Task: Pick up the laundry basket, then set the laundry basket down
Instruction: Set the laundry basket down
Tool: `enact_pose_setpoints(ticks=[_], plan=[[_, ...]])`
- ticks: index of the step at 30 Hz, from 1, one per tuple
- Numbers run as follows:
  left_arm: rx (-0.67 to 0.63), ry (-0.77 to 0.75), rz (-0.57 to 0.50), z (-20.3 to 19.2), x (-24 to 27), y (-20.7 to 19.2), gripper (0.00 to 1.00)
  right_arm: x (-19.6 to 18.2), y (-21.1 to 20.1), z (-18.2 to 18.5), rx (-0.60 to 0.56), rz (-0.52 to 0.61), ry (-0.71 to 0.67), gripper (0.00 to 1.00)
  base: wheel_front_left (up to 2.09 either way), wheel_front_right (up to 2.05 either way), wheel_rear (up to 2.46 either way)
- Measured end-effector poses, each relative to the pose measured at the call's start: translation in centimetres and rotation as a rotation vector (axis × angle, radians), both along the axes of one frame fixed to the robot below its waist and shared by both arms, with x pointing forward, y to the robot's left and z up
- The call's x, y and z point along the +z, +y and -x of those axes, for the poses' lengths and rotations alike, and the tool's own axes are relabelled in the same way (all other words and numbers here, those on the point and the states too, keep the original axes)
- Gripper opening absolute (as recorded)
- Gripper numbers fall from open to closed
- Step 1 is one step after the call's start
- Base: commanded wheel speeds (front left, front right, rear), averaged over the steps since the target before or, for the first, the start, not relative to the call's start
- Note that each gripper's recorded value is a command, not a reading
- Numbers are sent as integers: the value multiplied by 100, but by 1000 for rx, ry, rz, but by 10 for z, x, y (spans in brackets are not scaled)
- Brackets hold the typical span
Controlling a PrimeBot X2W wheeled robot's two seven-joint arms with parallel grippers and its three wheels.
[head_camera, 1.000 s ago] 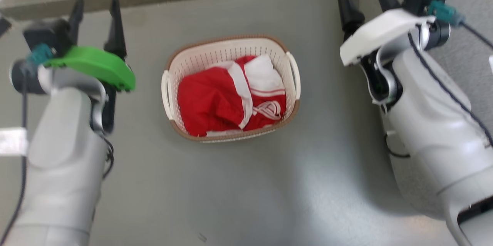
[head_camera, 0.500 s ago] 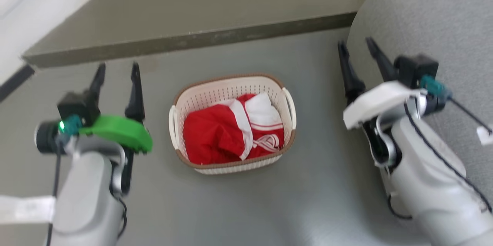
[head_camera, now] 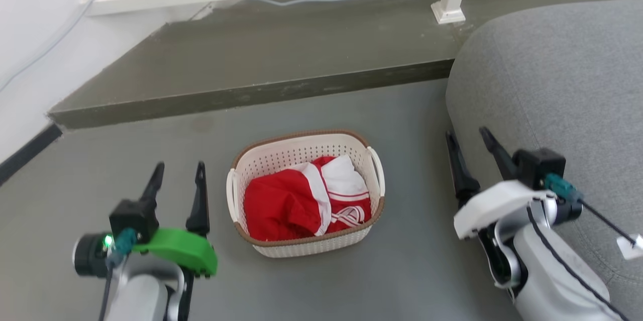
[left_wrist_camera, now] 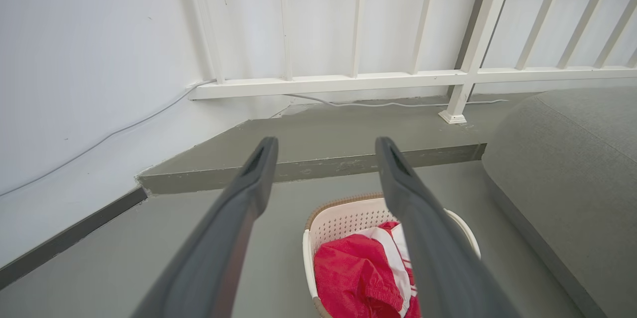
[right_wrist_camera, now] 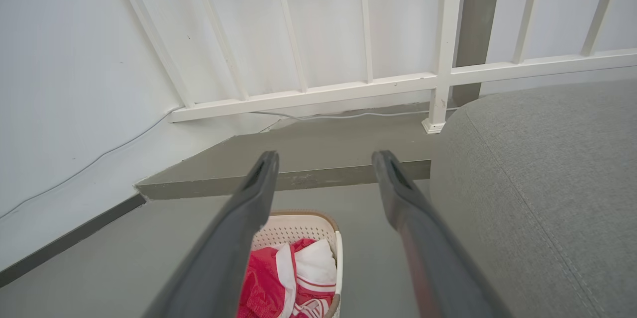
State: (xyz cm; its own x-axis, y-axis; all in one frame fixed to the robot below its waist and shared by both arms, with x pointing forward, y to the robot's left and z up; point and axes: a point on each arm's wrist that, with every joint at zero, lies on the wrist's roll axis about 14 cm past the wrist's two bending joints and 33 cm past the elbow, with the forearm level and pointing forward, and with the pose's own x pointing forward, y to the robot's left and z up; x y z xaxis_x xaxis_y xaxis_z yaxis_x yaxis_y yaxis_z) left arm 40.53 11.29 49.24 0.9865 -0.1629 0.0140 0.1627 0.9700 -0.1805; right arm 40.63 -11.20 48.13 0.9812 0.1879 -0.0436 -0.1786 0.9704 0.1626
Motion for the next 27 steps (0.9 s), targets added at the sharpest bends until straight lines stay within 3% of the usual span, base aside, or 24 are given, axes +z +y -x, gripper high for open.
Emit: enact_pose_setpoints(ticks=[11,27], plan=[[-22,14,-15,32,-8,-6,100,-13,-10,29,-34,-6,35,100,0,0,0],[1,2,-7,48,-4,-2,100,-17,-14,45,-47,-12,42,100,0,0,0]])
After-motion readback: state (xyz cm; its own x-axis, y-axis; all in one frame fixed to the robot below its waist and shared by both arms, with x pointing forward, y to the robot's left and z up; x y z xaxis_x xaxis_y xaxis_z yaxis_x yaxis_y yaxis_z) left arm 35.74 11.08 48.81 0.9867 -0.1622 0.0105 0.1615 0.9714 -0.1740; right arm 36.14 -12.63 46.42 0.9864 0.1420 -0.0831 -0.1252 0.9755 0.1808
